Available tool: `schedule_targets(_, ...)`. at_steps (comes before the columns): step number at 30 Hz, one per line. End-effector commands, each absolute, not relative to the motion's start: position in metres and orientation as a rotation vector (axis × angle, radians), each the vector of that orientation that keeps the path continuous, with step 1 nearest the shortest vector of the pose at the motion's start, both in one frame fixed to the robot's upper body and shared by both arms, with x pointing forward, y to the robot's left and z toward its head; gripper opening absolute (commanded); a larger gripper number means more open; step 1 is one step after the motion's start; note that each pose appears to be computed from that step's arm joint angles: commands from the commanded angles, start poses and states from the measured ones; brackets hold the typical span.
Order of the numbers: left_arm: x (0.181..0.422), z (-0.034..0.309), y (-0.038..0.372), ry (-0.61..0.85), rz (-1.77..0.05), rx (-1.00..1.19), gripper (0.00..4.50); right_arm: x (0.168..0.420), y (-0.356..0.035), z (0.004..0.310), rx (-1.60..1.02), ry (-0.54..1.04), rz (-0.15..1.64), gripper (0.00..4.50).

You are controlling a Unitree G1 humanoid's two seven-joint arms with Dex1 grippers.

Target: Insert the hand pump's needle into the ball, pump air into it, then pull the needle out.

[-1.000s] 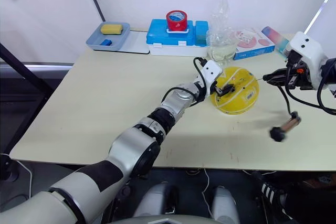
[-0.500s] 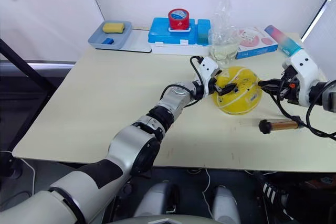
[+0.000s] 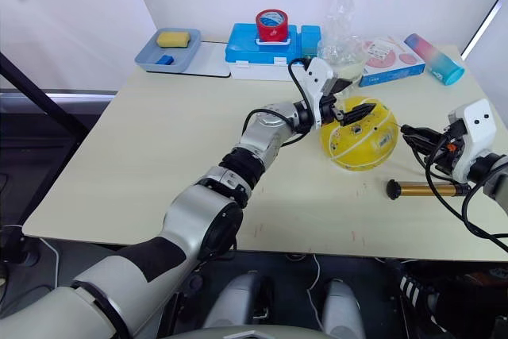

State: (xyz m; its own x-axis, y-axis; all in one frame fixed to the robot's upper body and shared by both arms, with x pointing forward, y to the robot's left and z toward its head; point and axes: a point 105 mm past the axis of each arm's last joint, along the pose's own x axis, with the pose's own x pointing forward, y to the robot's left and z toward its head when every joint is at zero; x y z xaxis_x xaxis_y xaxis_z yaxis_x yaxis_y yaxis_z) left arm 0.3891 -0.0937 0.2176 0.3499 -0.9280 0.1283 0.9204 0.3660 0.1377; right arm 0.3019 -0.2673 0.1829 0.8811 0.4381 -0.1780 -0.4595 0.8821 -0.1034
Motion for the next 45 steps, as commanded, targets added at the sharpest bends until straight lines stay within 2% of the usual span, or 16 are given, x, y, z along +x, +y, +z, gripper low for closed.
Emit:
schedule_targets(1, 0.379, 0.241, -0.088, -0.288, -1.266, 0.031, 4.5, 0.295, -0.268, 0.2, -0.154, 0.039, 0.447, 0.33)
schedule_targets(9, 0.366, 0.238, -0.019, -0.296, -1.377, 0.12, 4.5, 0.279, -0.271, 0.175, -0.074, 0.018, 0.481, 0.33)
schedule_targets(15, 0.351, 0.232, 0.042, -0.264, -1.398, 0.17, 4.5, 0.267, -0.266, 0.154, -0.084, 0.065, 0.575, 0.33)
schedule_targets(21, 0.326, 0.212, 0.086, -0.161, -1.418, 0.19, 4.5, 0.263, -0.255, 0.133, -0.193, 0.066, 0.668, 0.33)
schedule_targets(31, 0.271, 0.186, 0.123, -0.09, -1.499, 0.146, 4.5, 0.274, -0.25, 0.095, -0.349, 0.138, 0.678, 0.33)
schedule_targets(35, 0.259, 0.182, 0.132, -0.067, -1.481, 0.123, 4.5, 0.282, -0.249, 0.089, -0.414, 0.122, 0.668, 0.33)
schedule_targets(40, 0.258, 0.176, 0.141, -0.047, -1.437, 0.137, 4.5, 0.286, -0.241, 0.082, -0.451, 0.086, 0.68, 0.33)
schedule_targets(42, 0.257, 0.173, 0.145, -0.041, -1.424, 0.133, 4.5, 0.286, -0.241, 0.079, -0.469, 0.091, 0.687, 1.36)
schedule_targets(44, 0.257, 0.171, 0.147, -0.042, -1.408, 0.128, 4.5, 0.285, -0.242, 0.08, -0.476, 0.087, 0.69, 2.05)
schedule_targets(45, 0.257, 0.171, 0.148, -0.042, -1.405, 0.126, 4.5, 0.284, -0.242, 0.081, -0.476, 0.085, 0.69, 2.69)
